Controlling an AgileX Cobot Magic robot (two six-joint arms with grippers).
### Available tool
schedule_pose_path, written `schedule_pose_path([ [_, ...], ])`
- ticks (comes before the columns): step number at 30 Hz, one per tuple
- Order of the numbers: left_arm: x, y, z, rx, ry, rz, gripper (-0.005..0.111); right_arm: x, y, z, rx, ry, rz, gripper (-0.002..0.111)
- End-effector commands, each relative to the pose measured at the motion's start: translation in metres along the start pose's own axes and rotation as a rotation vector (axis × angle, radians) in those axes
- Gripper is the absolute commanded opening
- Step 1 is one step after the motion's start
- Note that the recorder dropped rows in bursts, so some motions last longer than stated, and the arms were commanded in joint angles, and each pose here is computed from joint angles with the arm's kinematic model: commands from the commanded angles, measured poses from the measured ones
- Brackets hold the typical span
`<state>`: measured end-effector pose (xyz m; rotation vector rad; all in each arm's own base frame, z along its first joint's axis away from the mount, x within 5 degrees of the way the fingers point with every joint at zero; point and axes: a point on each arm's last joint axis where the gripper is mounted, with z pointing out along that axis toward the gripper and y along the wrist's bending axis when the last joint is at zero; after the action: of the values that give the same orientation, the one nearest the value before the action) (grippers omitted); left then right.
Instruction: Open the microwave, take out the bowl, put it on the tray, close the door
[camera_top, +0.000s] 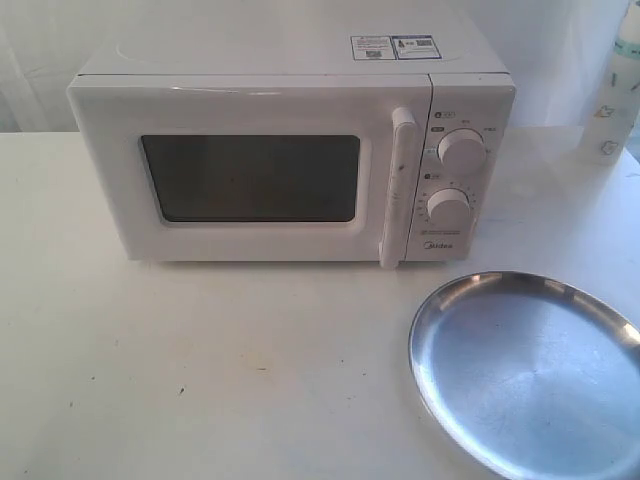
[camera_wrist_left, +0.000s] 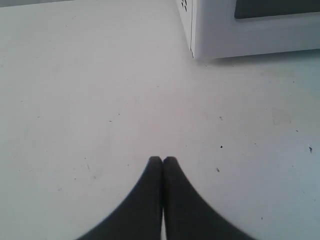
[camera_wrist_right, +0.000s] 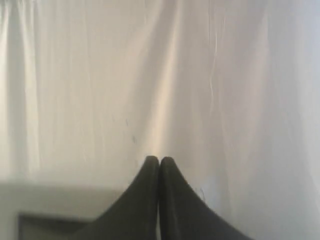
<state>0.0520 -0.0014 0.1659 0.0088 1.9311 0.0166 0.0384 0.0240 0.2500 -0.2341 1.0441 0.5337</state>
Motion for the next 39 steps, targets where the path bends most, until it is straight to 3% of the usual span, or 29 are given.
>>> schedule_pose_path([
  [1, -0.001, 0.000, 0.000, 0.007, -0.002, -0.002, 0.000, -0.017, -0.003, -0.002, 0.014, -0.184, 0.188, 0.000],
  [10, -0.001, 0.000, 0.000, 0.007, -0.002, -0.002, 0.000, -0.010, -0.012, 0.018, 0.114, -0.104, 0.091, 0.000],
  [14, -0.001, 0.000, 0.000, 0.007, -0.002, -0.002, 0.000, -0.009, -0.014, 0.052, 0.133, -0.027, 0.083, 0.000],
  [18, -0.001, 0.000, 0.000, 0.007, -0.002, -0.002, 0.000, 0.008, -0.015, 0.101, 0.121, 0.160, 0.051, 0.000],
  [21, -0.001, 0.000, 0.000, 0.007, -0.002, -0.002, 0.000, 0.038, -0.007, 0.132, -0.017, 0.339, -0.079, 0.000],
  [24, -0.001, 0.000, 0.000, 0.007, -0.002, -0.002, 0.000, 0.074, 0.005, 0.152, -0.236, 0.458, -0.202, 0.000],
  [29, -0.001, 0.000, 0.000, 0.007, -0.002, -0.002, 0.000, 0.114, 0.023, 0.160, -0.506, 0.369, -0.175, 0.000],
  [35, -0.001, 0.000, 0.000, 0.007, -0.002, -0.002, 0.000, 0.150, 0.005, 0.171, -0.567, 0.447, -0.176, 0.000],
  [39, -0.001, 0.000, 0.000, 0.007, -0.002, -0.002, 0.000, 0.158, -0.016, 0.174, -0.641, 0.458, -0.154, 0.000],
])
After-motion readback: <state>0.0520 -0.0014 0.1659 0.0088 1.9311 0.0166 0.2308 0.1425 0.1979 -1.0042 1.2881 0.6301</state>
